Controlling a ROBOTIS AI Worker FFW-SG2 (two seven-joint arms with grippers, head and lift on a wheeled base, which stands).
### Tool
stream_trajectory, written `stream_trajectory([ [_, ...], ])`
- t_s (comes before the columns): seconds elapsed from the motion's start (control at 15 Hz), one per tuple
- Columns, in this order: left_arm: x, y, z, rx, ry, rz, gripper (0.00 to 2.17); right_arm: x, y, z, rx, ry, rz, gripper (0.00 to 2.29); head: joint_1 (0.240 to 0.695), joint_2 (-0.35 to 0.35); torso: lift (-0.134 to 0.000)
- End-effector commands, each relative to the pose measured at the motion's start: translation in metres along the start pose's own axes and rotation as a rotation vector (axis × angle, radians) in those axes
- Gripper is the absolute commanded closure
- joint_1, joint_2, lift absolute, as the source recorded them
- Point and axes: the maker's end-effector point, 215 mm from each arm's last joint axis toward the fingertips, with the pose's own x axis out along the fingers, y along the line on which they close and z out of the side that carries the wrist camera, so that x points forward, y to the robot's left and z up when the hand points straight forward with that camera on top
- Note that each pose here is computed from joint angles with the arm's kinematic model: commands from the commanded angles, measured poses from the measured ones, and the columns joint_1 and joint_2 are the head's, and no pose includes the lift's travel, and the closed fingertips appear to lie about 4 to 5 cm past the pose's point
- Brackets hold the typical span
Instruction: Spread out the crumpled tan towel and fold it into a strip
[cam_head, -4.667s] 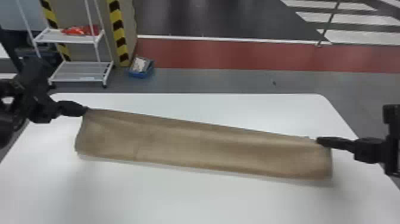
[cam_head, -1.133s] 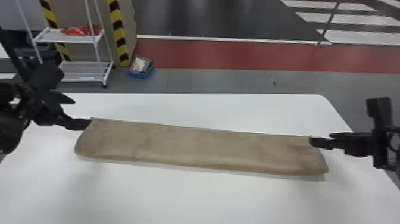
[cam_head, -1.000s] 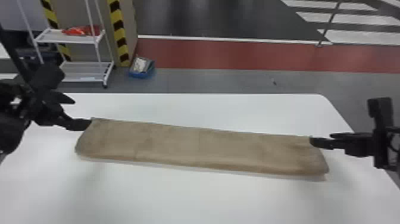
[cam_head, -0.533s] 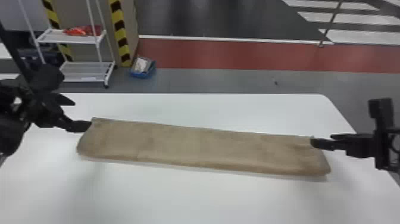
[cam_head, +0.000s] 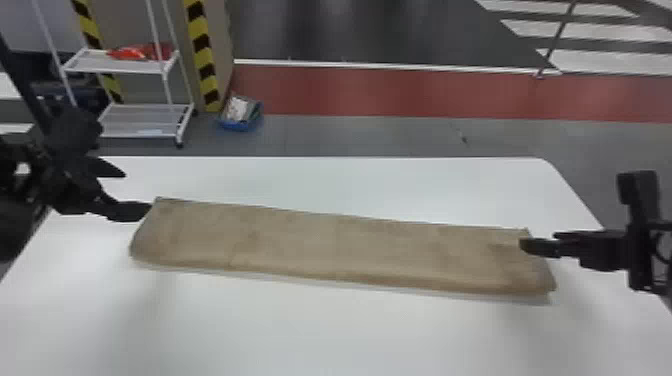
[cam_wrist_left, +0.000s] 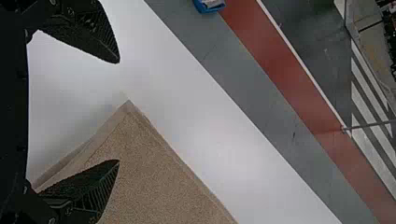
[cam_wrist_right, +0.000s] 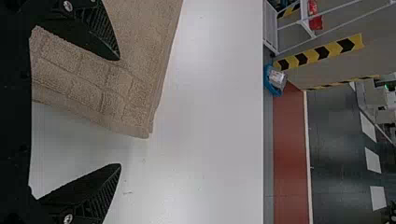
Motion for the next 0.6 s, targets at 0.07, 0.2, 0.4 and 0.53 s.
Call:
stream_trajectory([
  [0.07,-0.0015,-0.0002,-0.0052,-0.003,0.005,-0.001,0.15,0.0023,0.0037,-0.0021,0.005,0.004,0.006,0.08,0.695,-0.064,-0.124],
  [0.2,-0.0029,-0.0011,-0.008,-0.007,0.005,-0.004,0.15,0.0017,0.0048,-0.001,0.009,0.005,0.005,0.08,0.695,-0.059,-0.124],
  [0.4,-0.0047,-0.0039,-0.0102,-0.013,0.001,-0.012,0.15,0.0028,0.0067,-0.0016,0.01,0.007,0.007,0.08,0.695,-0.055,-0.124],
  [0.53,-0.006,-0.0044,-0.0087,-0.012,0.0,-0.014,0.15,0.0028,0.007,-0.0014,0.011,0.006,0.008,0.08,0.695,-0.054,-0.124],
])
